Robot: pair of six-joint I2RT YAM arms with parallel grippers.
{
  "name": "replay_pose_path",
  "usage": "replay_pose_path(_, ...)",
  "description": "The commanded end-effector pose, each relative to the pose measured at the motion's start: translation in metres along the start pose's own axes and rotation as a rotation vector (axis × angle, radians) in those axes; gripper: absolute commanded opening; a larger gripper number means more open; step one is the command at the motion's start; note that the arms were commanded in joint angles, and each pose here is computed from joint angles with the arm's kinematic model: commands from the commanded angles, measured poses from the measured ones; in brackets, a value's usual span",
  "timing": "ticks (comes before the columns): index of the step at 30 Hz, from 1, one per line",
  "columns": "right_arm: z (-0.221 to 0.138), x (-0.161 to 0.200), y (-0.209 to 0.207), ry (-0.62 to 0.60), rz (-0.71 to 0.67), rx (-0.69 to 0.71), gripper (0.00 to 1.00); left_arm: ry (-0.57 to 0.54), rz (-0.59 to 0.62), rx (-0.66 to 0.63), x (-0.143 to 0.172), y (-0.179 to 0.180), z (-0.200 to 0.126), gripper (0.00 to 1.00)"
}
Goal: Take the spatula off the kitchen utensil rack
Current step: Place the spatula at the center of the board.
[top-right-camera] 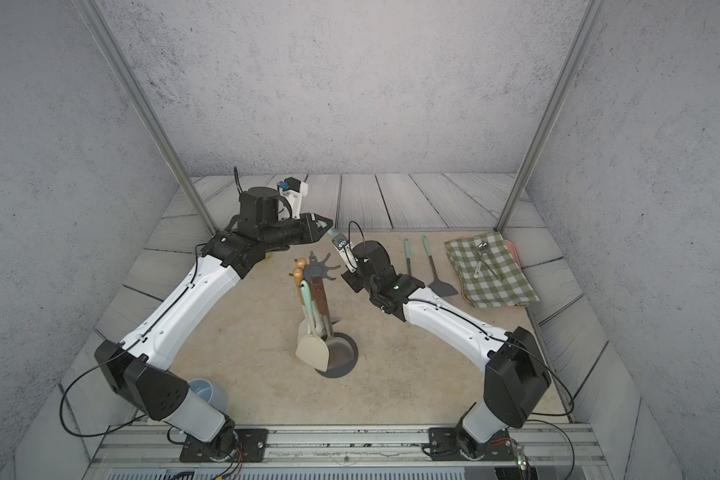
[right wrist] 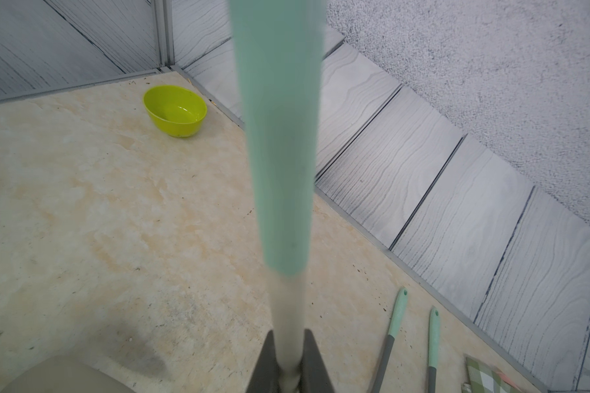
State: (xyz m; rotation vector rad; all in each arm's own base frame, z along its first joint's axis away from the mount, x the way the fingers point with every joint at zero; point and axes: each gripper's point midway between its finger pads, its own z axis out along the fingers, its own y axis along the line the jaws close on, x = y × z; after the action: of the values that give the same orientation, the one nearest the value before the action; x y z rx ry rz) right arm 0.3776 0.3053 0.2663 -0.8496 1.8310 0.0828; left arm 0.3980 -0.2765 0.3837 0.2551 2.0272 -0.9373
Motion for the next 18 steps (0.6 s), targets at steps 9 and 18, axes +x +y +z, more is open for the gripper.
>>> replay_pose_path(9,-0.053,-0.002,0.003,-0.082,0.144,-0.260,0.65,-0.019,0.161,0.249,-0.023,-0.023,-0.009,0.00)
replay_pose_path(18,-0.069,0.001,0.005,-0.128,0.212,-0.500,0.72,0.040,0.139,0.395,-0.017,-0.030,-0.004,0.00)
